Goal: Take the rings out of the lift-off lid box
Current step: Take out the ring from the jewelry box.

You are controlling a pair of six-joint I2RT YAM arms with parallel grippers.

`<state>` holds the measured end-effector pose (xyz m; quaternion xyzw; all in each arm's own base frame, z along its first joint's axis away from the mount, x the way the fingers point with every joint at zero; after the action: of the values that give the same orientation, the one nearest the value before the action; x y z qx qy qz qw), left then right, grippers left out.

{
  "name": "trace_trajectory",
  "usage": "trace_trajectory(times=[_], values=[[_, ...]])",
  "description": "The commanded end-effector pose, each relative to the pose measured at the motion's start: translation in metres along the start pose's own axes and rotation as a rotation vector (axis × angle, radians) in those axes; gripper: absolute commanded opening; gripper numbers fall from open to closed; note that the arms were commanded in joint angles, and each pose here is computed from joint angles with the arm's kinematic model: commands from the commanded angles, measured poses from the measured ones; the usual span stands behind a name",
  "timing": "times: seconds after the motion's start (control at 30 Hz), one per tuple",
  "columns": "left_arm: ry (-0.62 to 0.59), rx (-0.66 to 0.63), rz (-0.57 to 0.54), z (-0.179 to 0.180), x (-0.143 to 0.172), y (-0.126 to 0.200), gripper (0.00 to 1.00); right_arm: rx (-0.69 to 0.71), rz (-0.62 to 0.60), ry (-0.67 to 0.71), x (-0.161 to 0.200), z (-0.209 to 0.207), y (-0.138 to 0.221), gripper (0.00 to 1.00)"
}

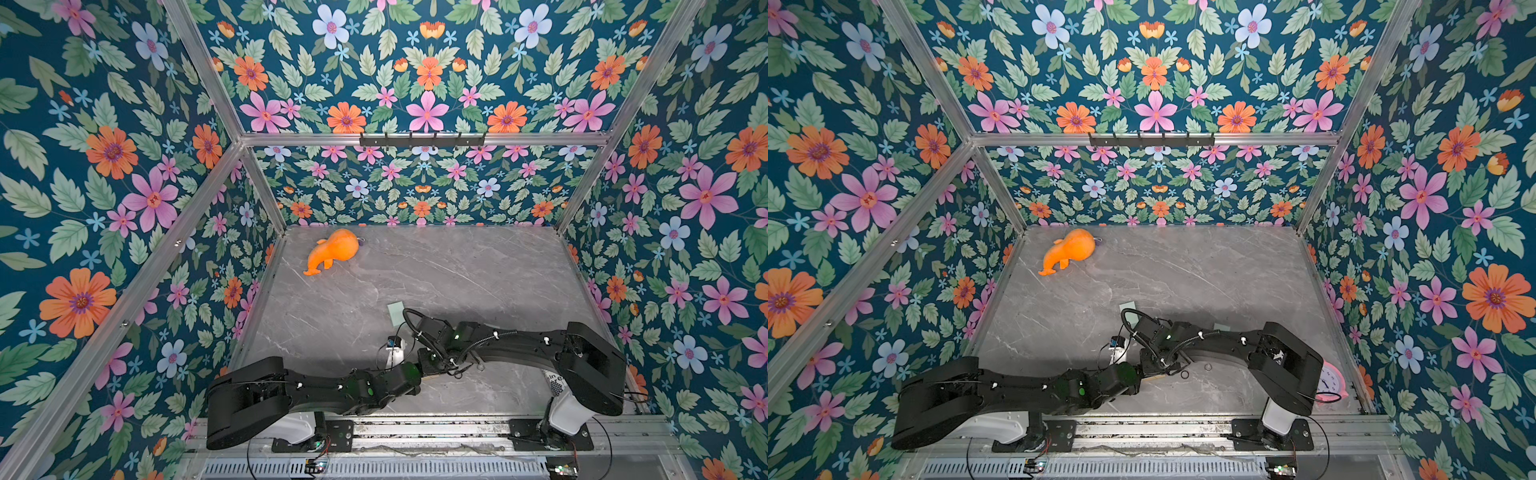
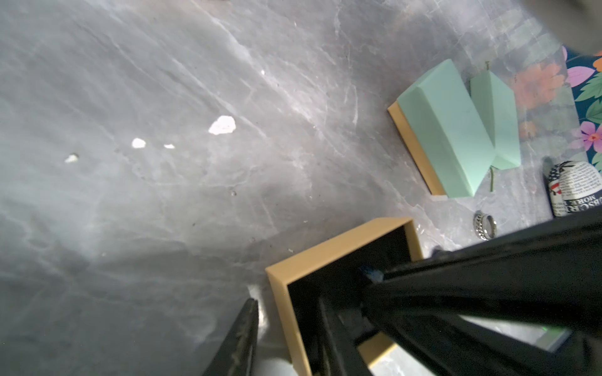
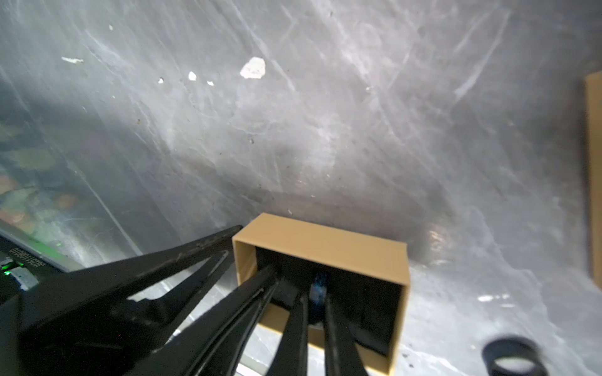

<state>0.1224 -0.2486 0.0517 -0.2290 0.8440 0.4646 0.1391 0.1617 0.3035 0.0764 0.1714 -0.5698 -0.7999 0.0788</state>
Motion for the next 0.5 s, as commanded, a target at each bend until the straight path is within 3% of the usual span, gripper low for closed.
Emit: trace_trajectory(times=[0.0,0.47], values=[[-0.014,-0.023,0.015,0.0055,0.0033,-0.0014,0.34,-0.047,-0.041,-0.017,-0.0044,0.0069,0.0112,0.10],[-0.016,-0.040,0.031,0.0090,0.0079,-0.0065,0.34,-0.092,-0.067,-0.040,-0.0041,0.0037,0.0184,0.10]])
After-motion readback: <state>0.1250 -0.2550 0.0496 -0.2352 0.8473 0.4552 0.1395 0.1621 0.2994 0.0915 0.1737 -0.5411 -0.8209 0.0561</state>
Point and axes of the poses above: each gripper's point midway between its finger pads, its own y axis back along the fingers, its own z axis along the line the jaws close on, x = y × z, the point moved 4 cm from there along y, back along the fingers, and after that the axes turned 10 degrees about y, right-handed, at the moved point
